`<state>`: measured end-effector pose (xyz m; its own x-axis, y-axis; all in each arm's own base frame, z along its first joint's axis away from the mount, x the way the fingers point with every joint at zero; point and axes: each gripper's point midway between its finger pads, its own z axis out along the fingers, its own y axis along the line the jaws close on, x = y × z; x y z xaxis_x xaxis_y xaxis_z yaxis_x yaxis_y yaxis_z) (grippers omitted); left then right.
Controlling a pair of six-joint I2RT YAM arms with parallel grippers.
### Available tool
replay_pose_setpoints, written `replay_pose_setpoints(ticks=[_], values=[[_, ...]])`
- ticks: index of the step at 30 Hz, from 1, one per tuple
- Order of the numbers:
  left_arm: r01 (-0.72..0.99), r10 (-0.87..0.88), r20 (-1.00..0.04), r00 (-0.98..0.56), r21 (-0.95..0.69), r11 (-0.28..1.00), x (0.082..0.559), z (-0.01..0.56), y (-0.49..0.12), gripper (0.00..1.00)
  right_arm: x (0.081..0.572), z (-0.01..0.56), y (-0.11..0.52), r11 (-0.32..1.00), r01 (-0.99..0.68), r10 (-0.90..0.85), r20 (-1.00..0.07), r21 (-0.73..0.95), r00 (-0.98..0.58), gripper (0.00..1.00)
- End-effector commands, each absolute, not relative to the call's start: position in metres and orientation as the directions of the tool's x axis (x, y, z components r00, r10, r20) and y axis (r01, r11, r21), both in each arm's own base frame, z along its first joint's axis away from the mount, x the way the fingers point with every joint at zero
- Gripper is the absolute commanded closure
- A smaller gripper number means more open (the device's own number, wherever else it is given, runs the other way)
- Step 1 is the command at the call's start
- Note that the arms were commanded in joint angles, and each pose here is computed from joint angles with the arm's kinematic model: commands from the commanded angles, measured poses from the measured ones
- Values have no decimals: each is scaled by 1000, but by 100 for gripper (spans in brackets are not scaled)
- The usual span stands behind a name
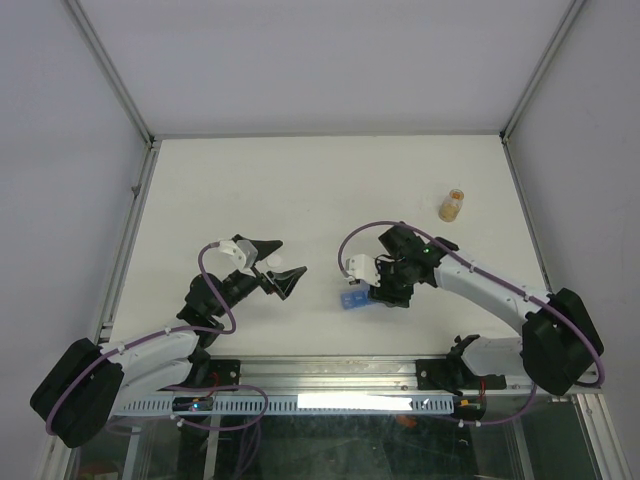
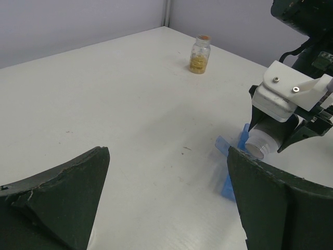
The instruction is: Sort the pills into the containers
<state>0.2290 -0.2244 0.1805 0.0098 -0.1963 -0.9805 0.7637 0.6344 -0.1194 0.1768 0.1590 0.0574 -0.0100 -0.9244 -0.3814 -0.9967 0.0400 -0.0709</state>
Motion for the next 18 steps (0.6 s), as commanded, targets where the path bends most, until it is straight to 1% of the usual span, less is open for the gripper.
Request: replay_pose_setpoints(ticks=[1,4,8,9,11,12,13,14,15,16,18], values=[[783,-214,-974,75,-75,617,229,202,-230,1,179,67,167,42,-998,-919,-393,-53,-17,99],[783,-214,-974,75,-76,618,230,202,-230,1,186,80,173,47,-991,-895,-446,-127,15,98],[783,-212,-975,72,-77,618,230,201,-230,1,182,79,170,35,-995,-907,-422,-89,6,96],[783,-212,-975,73,-76,618,230,202,-230,1,182,82,171,35,-995,-905,-426,-94,8,96],[781,-212,-975,73,-77,619,230,202,-230,1,180,98,177,34,-994,-883,-470,-104,19,96],[782,-214,-974,74,-76,619,230,202,-230,1,182,96,177,39,-991,-877,-480,-124,26,97],[782,-212,-975,72,-77,619,230,202,-230,1,187,83,170,44,-988,-896,-444,-151,27,97],[783,-210,-975,71,-76,618,231,201,-231,1,187,69,160,40,-989,-923,-384,-139,16,97],[784,-208,-976,70,-75,616,231,201,-231,1,183,62,157,40,-995,-936,-351,-87,-7,97],[784,-208,-976,71,-74,616,230,201,-231,1,179,63,160,43,-997,-931,-363,-57,-19,97],[782,-213,-974,74,-76,618,230,202,-230,1,185,76,171,53,-990,-891,-453,-133,13,99]])
